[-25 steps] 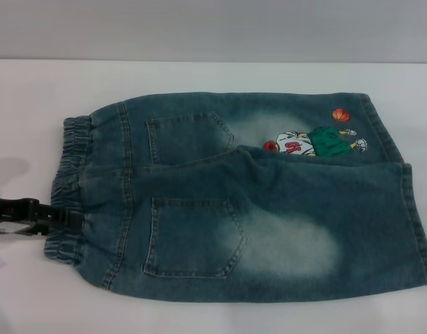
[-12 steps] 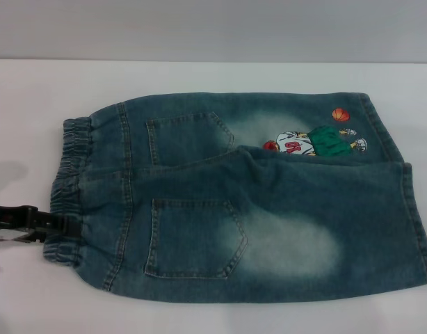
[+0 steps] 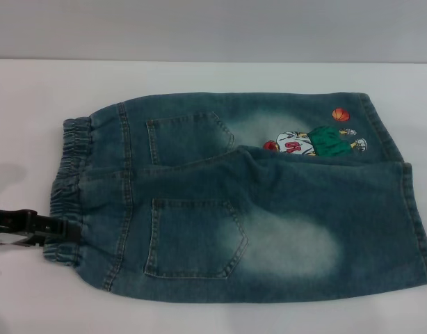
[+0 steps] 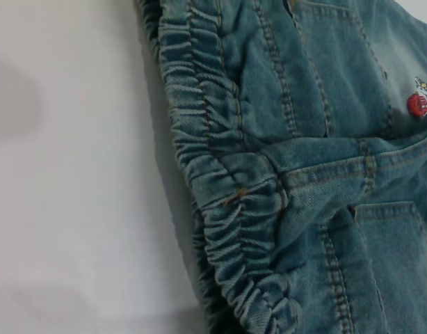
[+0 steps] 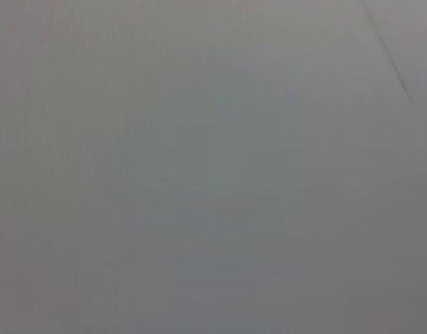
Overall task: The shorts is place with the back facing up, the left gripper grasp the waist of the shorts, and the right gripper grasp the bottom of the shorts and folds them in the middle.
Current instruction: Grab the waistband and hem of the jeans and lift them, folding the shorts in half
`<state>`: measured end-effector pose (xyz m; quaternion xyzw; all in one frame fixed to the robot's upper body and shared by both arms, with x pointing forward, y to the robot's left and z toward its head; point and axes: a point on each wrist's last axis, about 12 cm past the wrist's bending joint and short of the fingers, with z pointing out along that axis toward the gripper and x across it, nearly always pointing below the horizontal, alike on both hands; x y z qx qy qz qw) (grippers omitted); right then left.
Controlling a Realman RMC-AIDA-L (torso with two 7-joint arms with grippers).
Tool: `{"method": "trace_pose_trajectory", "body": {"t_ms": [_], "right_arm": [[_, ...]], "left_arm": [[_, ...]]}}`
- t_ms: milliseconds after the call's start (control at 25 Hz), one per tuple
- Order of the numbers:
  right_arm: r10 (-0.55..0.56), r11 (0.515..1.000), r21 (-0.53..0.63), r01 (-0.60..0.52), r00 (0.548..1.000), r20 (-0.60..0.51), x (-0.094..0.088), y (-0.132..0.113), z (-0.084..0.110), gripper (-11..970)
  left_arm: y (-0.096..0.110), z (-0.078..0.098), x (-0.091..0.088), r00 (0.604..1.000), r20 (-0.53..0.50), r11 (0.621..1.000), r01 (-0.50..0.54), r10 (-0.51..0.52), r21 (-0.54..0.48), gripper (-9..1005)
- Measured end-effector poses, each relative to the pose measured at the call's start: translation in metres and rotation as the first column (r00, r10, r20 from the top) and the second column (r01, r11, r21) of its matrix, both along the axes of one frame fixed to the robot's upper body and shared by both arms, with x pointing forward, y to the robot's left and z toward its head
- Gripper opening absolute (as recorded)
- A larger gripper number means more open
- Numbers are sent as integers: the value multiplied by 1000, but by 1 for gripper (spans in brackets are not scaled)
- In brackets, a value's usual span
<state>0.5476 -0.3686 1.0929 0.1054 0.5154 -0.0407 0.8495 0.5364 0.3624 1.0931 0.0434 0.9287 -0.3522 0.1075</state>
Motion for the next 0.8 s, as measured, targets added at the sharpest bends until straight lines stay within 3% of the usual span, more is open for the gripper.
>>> {"method": "trace_pose_trajectory", "body": {"t_ms": [800], "right_arm": [[5,1000,6,-5,1000,-14,5,2,0,470]], "left_arm": [[1,-1,-5,1000,-7,1000,13,-13,-10,637]]}}
